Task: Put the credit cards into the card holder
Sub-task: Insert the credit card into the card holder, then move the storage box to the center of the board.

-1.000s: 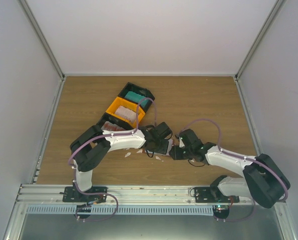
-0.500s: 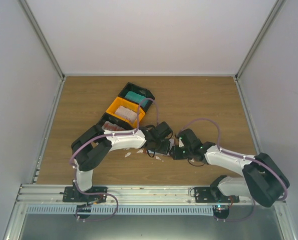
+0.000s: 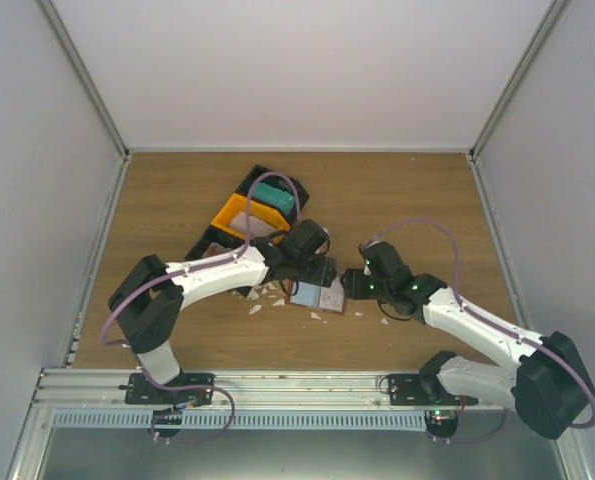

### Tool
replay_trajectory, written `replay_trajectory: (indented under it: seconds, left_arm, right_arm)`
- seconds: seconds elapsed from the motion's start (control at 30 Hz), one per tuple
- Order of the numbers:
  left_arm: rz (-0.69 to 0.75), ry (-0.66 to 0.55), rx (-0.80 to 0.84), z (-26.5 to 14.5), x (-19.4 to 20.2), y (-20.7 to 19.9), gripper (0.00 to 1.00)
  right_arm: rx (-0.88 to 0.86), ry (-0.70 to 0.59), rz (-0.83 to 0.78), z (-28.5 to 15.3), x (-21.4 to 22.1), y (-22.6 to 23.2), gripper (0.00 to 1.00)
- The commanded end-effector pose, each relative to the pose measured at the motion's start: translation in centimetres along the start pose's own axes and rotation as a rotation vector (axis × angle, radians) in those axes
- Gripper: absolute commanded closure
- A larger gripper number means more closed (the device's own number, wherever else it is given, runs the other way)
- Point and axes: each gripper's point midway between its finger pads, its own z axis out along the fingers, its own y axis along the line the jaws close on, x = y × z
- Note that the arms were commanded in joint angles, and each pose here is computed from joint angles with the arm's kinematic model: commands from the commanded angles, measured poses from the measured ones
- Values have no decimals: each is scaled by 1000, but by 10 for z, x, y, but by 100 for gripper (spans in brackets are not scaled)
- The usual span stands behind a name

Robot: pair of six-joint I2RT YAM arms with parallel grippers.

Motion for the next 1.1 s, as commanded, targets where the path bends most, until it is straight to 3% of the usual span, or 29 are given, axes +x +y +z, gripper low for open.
replay_trajectory:
  seconds: [0.0,0.3,0.4,0.57,1.07]
  left_arm:
    - [17,-95,-35,-28,-43,21,26]
    - [22,-147,-100,-15,-115,69,30]
    - [-33,-115,-123,-8,-112,93,38]
    - [-111,-91,-169,-6,-98,131,43]
    - [-197,-30,-460,-30,-43,200,44]
  right_arm:
    - [47,-98,-8,-9,-39,4,40]
    - [64,-181,30,0,-99,7,38]
    - [66,-159,16,10,-105,8,38]
    - [37,-111,0,26,-103,13,38]
    - [12,-58,9,37,-91,15,39]
